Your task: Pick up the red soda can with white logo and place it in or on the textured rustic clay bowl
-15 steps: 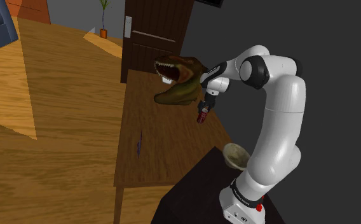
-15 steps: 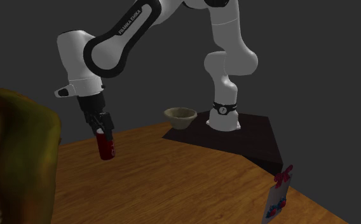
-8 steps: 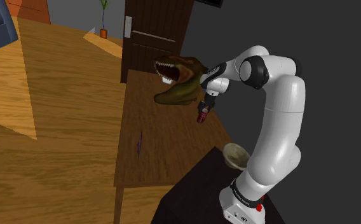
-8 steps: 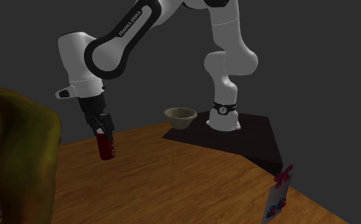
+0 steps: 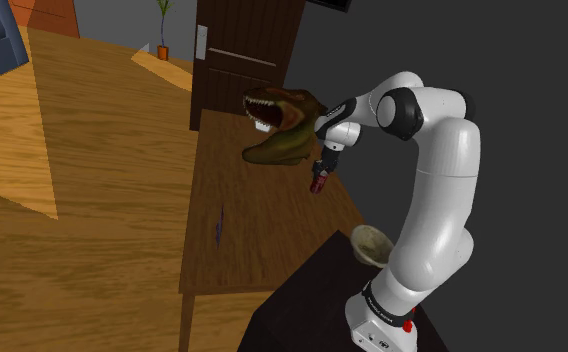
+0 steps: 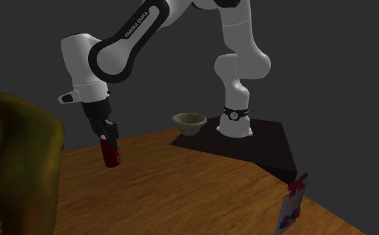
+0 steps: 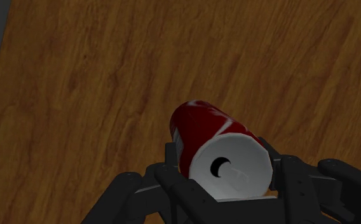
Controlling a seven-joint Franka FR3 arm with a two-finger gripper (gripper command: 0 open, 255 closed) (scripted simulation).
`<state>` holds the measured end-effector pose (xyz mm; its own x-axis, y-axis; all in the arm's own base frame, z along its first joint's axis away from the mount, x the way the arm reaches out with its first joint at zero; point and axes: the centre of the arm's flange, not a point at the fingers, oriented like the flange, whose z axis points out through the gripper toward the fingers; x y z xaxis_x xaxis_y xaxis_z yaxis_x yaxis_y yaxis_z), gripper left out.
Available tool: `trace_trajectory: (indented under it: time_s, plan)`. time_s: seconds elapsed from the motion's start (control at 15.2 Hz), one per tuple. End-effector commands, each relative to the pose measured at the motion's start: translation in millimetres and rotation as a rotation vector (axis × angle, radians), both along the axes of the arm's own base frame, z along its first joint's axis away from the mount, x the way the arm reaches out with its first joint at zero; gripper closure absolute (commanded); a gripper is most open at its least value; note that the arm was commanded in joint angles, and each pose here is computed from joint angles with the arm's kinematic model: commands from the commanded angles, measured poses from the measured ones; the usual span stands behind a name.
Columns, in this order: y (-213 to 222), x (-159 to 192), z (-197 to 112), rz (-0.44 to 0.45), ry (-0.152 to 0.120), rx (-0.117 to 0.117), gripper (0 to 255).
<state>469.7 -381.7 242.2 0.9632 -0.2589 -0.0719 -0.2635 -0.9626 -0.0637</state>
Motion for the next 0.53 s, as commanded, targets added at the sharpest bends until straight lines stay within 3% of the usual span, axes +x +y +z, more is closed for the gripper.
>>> trace_trajectory:
  time_s: [0.0, 0.46]
  plan:
    - [0, 0, 0, 0.000, 0.000, 0.000, 255]
    - [0, 0, 32, 0.000, 0.000, 0.000, 255]
